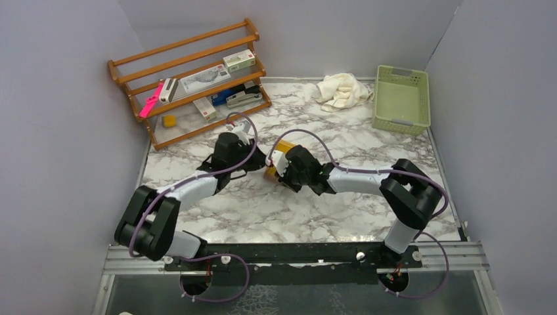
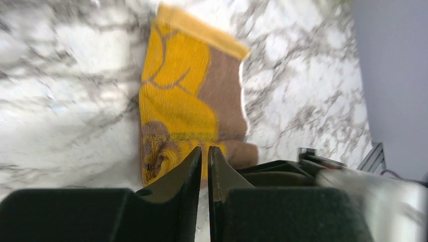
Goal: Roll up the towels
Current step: Roll the towel at the center of the board.
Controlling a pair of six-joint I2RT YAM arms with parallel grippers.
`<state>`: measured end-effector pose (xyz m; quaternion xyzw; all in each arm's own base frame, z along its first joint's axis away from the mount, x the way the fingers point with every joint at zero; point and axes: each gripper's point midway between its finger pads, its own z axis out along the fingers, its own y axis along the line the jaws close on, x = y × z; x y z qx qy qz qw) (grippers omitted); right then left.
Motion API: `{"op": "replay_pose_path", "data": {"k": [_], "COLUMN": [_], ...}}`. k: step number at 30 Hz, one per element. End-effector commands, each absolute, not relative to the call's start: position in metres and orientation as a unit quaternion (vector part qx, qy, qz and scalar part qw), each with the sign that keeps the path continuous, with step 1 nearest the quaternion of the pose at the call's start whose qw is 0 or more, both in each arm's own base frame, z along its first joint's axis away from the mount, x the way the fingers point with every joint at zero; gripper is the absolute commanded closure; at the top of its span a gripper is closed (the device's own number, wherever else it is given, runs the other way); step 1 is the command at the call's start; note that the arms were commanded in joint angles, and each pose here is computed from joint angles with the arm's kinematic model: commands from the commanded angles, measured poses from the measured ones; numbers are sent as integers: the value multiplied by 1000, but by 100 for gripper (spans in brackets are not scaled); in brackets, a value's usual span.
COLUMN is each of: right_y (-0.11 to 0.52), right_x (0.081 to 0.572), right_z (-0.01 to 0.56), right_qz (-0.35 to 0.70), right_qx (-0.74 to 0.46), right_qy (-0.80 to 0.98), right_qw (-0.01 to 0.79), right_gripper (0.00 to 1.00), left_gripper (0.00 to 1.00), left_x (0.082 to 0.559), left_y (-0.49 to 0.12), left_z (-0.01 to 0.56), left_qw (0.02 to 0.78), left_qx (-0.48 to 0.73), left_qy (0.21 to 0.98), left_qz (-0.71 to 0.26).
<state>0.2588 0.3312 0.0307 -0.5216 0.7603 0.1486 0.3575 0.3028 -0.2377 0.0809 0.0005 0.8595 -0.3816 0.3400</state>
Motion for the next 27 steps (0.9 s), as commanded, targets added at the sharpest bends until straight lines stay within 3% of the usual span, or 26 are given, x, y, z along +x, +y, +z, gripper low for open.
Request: {"op": "replay_pose_path", "data": {"k": [1, 9, 14, 19, 27], "right_y": [339, 348, 343, 337, 328], "right_x": [233, 242, 255, 267, 274], "right_z": [37, 81, 87, 69, 56], "right_qz": [245, 406, 499, 537, 562], "right_qx": [-487, -395, -334, -280, -226], "right_qy": [792, 798, 787, 791, 793], "right_qw": [274, 207, 142, 87, 69], "right_gripper": [99, 99, 99, 99, 99], "left_gripper": [83, 80, 89, 89, 89], "left_x": [313, 291, 282, 283, 288], "left_y": [-206, -195, -204, -213, -237], "left_z": [136, 151, 134, 134, 120], "left_qw": [402, 405, 379, 376, 355], "left_qx": [-5, 6, 1, 8, 22], "left_qy": [846, 840, 838, 834, 842], "left_qz": [-350, -361, -393, -403, -405]}}
